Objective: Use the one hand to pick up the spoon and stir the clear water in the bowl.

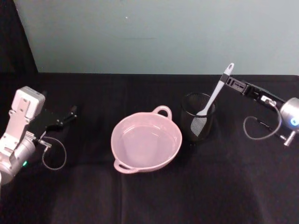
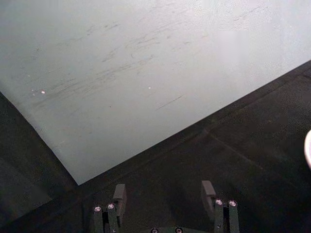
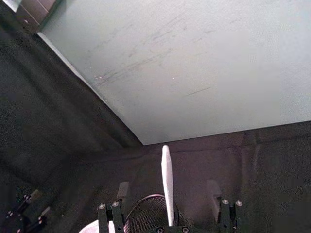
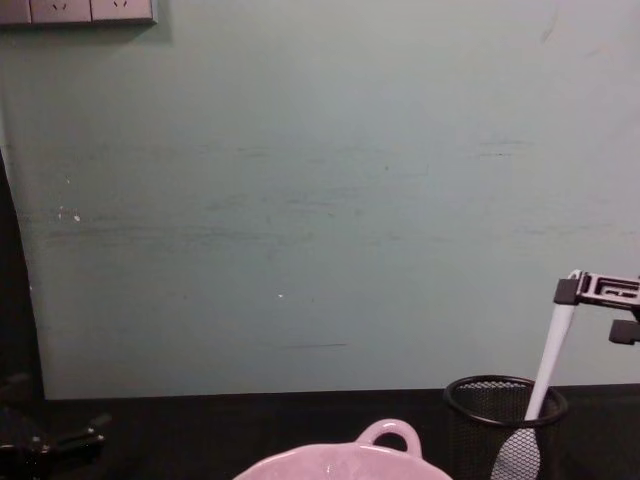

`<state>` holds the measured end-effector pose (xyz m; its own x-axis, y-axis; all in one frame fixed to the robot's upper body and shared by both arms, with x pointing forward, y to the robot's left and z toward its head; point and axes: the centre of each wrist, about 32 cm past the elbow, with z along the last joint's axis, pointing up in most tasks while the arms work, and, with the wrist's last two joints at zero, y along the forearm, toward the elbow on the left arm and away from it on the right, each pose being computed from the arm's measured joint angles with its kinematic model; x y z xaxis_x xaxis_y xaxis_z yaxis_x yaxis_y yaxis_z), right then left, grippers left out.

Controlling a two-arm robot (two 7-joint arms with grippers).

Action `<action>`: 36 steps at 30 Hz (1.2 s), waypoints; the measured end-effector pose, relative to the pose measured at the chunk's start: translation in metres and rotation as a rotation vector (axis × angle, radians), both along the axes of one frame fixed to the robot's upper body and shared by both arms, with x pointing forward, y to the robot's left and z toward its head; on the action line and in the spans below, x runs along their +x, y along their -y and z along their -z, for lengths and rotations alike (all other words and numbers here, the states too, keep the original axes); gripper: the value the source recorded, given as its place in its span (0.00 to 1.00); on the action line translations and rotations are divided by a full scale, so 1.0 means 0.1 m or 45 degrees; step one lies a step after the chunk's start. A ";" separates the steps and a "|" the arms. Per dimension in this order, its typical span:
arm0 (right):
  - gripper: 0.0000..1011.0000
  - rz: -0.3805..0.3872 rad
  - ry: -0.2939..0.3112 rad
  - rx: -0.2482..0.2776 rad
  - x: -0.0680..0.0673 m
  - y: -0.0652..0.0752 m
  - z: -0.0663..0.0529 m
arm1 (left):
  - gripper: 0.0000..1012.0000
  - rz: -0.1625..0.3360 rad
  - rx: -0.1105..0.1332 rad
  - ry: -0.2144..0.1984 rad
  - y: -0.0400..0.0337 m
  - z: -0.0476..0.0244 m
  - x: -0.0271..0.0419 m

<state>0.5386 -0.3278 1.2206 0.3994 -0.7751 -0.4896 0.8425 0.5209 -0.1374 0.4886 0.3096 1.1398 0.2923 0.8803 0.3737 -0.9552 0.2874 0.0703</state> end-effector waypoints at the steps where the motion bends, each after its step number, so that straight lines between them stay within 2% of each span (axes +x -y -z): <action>1: 0.99 0.002 -0.002 -0.001 0.01 -0.01 0.00 | 1.00 0.000 0.000 0.000 0.000 0.000 0.000; 7: 0.99 0.006 -0.007 -0.015 0.11 -0.08 0.02 | 1.00 0.000 0.000 0.000 0.000 0.000 0.000; 20: 0.99 0.017 0.035 -0.042 0.29 -0.20 0.05 | 1.00 0.000 0.000 0.000 0.000 0.000 0.000; 36: 0.99 0.022 0.024 -0.042 0.35 -0.25 0.07 | 1.00 0.000 0.000 0.000 0.000 0.000 0.000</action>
